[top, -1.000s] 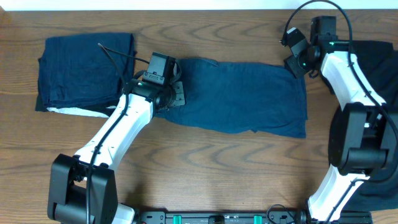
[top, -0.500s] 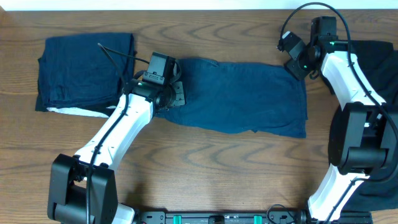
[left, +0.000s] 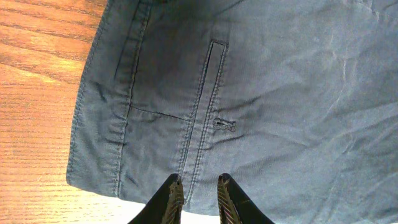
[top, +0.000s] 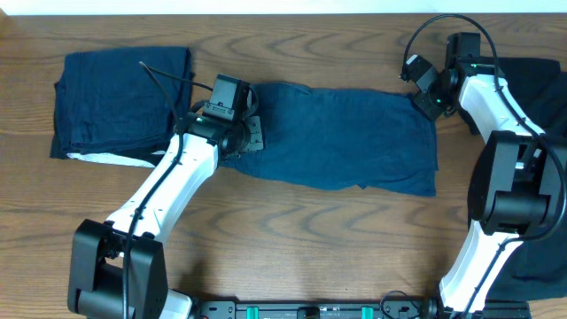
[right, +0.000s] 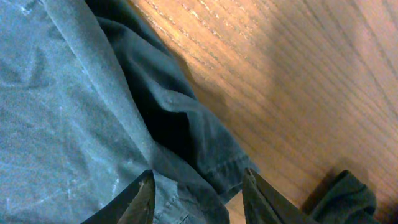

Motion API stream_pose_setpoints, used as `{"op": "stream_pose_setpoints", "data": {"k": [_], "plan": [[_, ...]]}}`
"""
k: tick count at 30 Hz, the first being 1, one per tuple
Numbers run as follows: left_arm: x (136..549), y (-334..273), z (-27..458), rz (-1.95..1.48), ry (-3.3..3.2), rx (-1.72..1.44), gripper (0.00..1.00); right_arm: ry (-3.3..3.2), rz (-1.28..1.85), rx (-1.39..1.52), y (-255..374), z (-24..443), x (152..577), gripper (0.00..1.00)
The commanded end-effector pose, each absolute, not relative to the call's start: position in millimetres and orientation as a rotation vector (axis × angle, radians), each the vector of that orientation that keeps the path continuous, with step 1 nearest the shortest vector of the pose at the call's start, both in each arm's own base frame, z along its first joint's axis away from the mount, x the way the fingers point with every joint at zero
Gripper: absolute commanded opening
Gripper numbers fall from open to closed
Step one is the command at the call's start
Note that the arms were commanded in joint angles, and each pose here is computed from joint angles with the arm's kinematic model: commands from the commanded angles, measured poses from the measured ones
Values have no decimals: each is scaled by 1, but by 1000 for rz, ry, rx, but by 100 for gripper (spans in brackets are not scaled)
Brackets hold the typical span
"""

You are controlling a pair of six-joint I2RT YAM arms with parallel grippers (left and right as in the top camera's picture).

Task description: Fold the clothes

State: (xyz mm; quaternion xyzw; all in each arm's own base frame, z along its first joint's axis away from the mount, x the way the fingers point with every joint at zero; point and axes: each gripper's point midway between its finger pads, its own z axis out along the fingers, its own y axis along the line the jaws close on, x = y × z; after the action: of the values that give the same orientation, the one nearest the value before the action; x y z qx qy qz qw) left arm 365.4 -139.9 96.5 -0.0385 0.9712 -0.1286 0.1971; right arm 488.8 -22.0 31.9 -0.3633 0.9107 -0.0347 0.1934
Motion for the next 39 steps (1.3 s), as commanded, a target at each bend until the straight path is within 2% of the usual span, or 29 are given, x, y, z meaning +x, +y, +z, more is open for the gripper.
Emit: {"op": "stream_pose_setpoints", "data": {"k": [1, 3, 6, 10, 18, 27, 32, 39], "plan": [[367, -138, 94, -342, 2723, -97, 22, 2558, -80, -1014, -23, 29, 488, 42], [367, -138, 94, -342, 2723, -97, 22, 2557, -64, -1006, -22, 29, 488, 40], [367, -138, 93, -342, 2723, -97, 22, 2554, -55, -1005, -20, 29, 488, 29], [367, -138, 94, -342, 2723, -97, 22, 2555, -56, -987, -21, 29, 490, 1], [367, -138, 94, -342, 2723, -96, 22, 2572, 25, -762, -11, 55, 492, 1], [371, -139, 95, -339, 2705, -58, 22, 2756, 200, -756, 7, 52, 440, 1], [381, -142, 101, -352, 2656, -31, 22, 2847, 264, -555, 10, 50, 430, 1], [401, -144, 114, -325, 2545, 156, 22, 2914, 373, -528, 29, 49, 411, 1]]}}
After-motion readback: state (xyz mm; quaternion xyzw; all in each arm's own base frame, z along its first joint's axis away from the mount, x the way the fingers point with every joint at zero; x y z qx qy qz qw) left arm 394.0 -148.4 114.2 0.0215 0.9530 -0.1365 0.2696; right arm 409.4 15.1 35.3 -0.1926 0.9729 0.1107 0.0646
